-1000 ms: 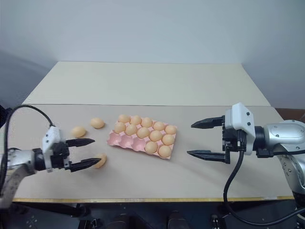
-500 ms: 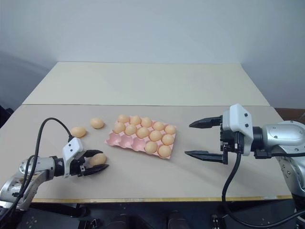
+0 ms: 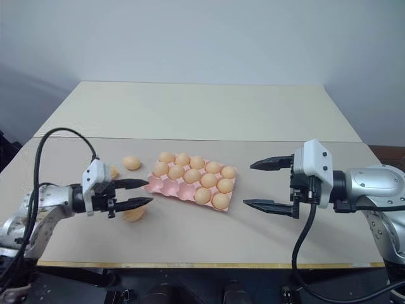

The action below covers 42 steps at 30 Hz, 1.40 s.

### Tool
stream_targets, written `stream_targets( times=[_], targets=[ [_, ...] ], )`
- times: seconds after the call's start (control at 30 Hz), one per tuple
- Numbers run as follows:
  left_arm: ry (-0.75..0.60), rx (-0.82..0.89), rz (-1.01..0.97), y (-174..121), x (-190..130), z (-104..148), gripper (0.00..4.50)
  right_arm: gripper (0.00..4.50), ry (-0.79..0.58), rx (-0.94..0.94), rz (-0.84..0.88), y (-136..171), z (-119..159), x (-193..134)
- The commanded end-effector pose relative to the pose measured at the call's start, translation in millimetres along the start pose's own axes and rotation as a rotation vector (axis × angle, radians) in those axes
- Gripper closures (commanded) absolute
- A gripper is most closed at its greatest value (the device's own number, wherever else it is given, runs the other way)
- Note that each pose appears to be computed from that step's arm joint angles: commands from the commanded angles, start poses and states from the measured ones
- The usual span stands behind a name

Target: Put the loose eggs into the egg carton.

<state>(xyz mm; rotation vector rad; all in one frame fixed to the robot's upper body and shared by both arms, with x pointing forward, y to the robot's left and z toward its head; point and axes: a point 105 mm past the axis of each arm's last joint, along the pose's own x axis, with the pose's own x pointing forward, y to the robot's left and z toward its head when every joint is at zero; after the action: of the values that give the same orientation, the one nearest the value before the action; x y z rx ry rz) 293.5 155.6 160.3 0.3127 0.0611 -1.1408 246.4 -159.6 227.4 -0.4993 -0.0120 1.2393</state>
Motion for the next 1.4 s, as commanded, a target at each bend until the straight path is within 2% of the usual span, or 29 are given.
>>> stream_targets(
  times=[0.03,0.2,0.33,0.43,0.57,0.8,1.1,1.4],
  targets=[
    [-0.045,0.022,-0.034,0,26,10,1.86,0.0,-0.028,-0.06,-0.013,1,13,-1],
    [-0.062,0.04,-0.061,4,37,18,1.86,0.0,-0.023,-0.062,-0.02,3,15,-3],
    [-0.026,0.061,-0.062,11,19,19,1.86,0.0,-0.022,-0.056,-0.027,4,15,-5],
    [0.0,0.013,-0.068,14,-4,18,1.3,0.0,-0.025,-0.05,-0.03,6,14,-4],
    [0.138,0.079,-0.096,7,-28,7,0.03,0.0,-0.027,-0.044,-0.029,8,13,-3],
    [0.211,0.058,-0.113,-7,-38,-9,0.03,0.0,-0.034,-0.041,-0.024,9,13,-2],
    [0.293,0.082,-0.01,9,-33,-41,0.03,0.0,-0.041,-0.044,-0.017,9,14,0],
    [0.365,0.083,0.005,26,-20,-68,0.03,0.0,-0.044,-0.049,-0.022,9,15,0]
  ],
)
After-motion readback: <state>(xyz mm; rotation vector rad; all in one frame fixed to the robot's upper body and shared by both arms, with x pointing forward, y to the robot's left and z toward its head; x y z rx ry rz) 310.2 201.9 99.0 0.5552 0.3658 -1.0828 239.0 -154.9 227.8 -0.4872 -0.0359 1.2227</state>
